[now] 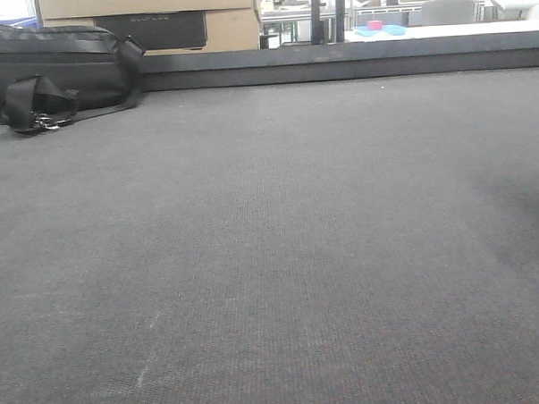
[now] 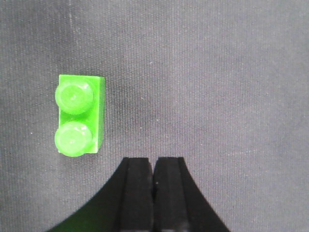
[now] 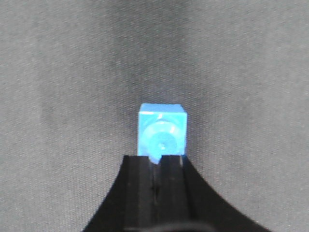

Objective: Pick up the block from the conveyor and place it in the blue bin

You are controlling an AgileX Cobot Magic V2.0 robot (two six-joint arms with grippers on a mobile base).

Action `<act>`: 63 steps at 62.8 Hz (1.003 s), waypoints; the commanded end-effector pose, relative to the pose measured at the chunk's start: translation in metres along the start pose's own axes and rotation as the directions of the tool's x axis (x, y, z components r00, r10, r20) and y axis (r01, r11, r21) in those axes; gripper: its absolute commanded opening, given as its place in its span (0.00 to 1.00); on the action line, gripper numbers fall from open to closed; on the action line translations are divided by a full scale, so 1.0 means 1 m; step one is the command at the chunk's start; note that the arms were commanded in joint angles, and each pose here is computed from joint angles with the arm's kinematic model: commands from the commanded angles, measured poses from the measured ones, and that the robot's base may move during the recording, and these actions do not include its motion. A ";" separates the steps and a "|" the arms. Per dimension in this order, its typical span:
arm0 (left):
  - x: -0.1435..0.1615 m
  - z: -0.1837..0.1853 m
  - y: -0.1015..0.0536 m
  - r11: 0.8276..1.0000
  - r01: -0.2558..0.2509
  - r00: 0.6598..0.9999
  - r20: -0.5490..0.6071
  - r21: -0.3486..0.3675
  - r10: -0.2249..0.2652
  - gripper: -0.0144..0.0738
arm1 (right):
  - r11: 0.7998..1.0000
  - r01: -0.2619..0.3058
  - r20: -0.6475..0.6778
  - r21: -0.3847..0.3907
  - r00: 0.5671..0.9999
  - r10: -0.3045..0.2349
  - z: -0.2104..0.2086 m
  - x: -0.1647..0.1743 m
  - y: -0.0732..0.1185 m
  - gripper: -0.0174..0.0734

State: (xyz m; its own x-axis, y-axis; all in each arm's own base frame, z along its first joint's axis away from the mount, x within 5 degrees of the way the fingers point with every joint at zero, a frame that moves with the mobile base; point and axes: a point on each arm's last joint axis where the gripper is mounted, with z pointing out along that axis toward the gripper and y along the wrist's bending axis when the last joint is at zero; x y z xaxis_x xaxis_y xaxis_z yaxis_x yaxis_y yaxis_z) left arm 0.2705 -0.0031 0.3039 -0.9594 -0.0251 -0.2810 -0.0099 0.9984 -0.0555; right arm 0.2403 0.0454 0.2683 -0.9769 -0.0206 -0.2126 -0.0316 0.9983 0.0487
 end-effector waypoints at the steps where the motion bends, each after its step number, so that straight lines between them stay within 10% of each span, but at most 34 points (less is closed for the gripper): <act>1: 0.000 -0.001 0.000 1.000 0.002 1.000 -0.002 0.006 -0.002 0.04 | 1.000 0.004 0.024 0.012 1.000 -0.004 -0.002 -0.003 -0.001 0.39; 14: 0.004 0.005 0.000 1.000 0.005 1.000 -0.029 0.008 -0.005 0.04 | 1.000 0.002 -0.012 0.017 1.000 -0.001 0.017 -0.010 0.000 0.66; 49: 0.006 0.008 0.000 1.000 0.006 0.999 -0.036 0.008 -0.006 0.04 | 0.999 -0.017 -0.098 0.033 0.995 0.020 0.066 -0.020 0.001 0.65; 63: 0.006 0.008 0.000 1.000 0.006 0.999 -0.036 0.008 -0.006 0.04 | 0.999 -0.017 -0.115 0.036 0.993 0.021 0.066 -0.019 0.001 0.41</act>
State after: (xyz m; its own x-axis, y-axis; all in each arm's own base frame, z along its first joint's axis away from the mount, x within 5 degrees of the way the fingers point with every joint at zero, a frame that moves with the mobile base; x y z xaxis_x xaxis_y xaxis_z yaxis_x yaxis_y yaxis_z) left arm 0.2664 -0.0031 0.2950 -0.9696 -0.0229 -0.2435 -0.0098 0.9984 -0.0549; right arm 0.2732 0.0512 0.2089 -0.9944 0.0010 -0.1058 -0.0025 0.9995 0.0323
